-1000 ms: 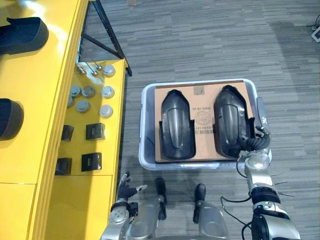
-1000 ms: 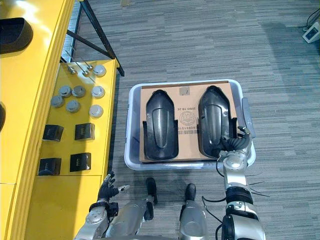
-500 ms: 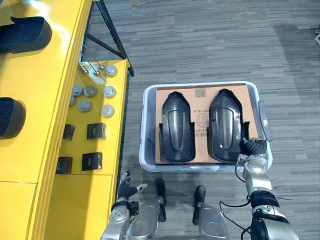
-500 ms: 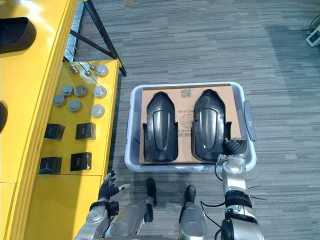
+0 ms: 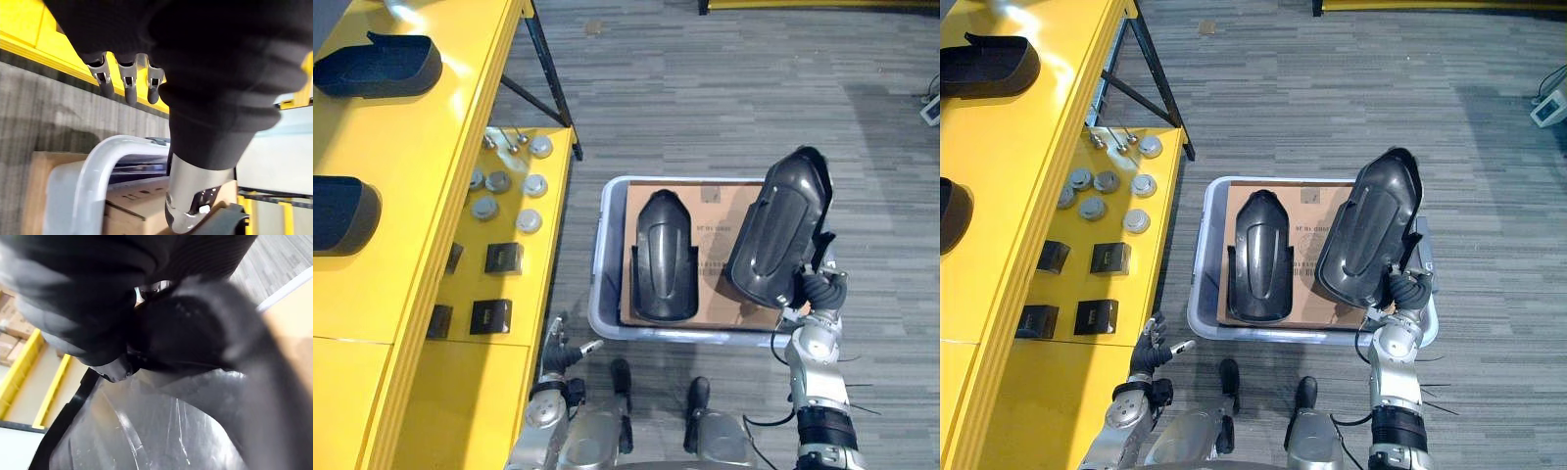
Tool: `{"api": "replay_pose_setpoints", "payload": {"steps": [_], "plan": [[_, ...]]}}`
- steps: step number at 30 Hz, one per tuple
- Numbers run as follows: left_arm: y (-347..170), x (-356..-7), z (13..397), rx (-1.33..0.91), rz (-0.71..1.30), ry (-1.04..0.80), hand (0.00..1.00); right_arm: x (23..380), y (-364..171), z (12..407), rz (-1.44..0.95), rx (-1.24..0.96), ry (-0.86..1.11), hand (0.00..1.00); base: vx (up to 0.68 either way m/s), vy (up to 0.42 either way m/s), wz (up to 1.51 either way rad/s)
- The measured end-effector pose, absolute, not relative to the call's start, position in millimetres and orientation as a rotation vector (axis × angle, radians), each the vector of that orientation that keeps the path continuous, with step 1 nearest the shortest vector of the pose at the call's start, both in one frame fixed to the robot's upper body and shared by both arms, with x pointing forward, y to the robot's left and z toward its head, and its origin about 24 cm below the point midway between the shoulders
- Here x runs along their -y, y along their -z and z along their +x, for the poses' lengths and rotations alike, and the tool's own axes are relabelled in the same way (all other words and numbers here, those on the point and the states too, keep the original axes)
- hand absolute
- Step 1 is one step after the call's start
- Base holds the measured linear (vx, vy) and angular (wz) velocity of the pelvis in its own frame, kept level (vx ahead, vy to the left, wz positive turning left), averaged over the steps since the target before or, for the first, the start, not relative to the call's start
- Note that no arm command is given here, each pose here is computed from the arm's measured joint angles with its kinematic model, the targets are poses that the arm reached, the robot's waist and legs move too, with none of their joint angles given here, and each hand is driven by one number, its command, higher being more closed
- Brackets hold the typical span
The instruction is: Walk over and take plastic housings, then place them on the shelf
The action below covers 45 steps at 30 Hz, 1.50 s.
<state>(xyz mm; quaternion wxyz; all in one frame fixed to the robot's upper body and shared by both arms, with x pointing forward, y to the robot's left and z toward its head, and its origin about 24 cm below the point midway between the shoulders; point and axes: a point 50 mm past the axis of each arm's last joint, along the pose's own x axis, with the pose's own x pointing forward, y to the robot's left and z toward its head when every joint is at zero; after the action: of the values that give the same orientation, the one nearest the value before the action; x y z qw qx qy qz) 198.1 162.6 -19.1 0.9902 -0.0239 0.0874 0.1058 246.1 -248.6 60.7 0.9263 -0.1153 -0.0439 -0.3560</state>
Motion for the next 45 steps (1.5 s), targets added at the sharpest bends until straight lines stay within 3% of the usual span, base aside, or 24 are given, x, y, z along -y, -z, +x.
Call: {"api": "replay_pose_setpoints", "payload": {"steps": [6,10,18,24,28,29,32,33,45], "plan": [[-62,-156,209,0.207,-0.139,-0.228,0.0,233,-94,247,-0.37,0.25,0.718,1.0,0.04,-0.001,0.14],[-92,-142,213,0.343,-0.197,-0.185,0.0,213,-109,252,-0.426,0.334,0.651,1.0,-0.02,0.005,0.02],[-115,-84,221,0.393,-0.338,0.064,0.0,167,-116,262,-0.457,0.402,0.484,1.0,-0.05,0.011,-0.01],[-98,-56,233,0.271,-0.274,0.1,0.0,114,-130,255,-0.404,0.514,0.308,1.0,-0.01,0.003,-0.04],[-86,-56,237,0.208,-0.22,0.045,0.0,101,-131,253,-0.385,0.532,0.269,1.0,-0.01,0.006,-0.09],[-83,-55,239,0.195,-0.204,0.033,1.0,100,-131,252,-0.384,0.533,0.265,1.0,-0.03,0.017,-0.05],[-77,-55,242,0.162,-0.182,0.009,1.0,96,-131,251,-0.378,0.54,0.255,1.0,-0.03,0.015,-0.08],[-75,-54,242,0.151,-0.179,0.005,1.0,95,-131,250,-0.378,0.54,0.249,0.0,-0.01,0.008,-0.08],[-60,-69,245,0.085,-0.129,-0.026,1.0,86,-123,247,-0.218,0.504,0.014,0.0,0.0,0.0,-0.03]]}}
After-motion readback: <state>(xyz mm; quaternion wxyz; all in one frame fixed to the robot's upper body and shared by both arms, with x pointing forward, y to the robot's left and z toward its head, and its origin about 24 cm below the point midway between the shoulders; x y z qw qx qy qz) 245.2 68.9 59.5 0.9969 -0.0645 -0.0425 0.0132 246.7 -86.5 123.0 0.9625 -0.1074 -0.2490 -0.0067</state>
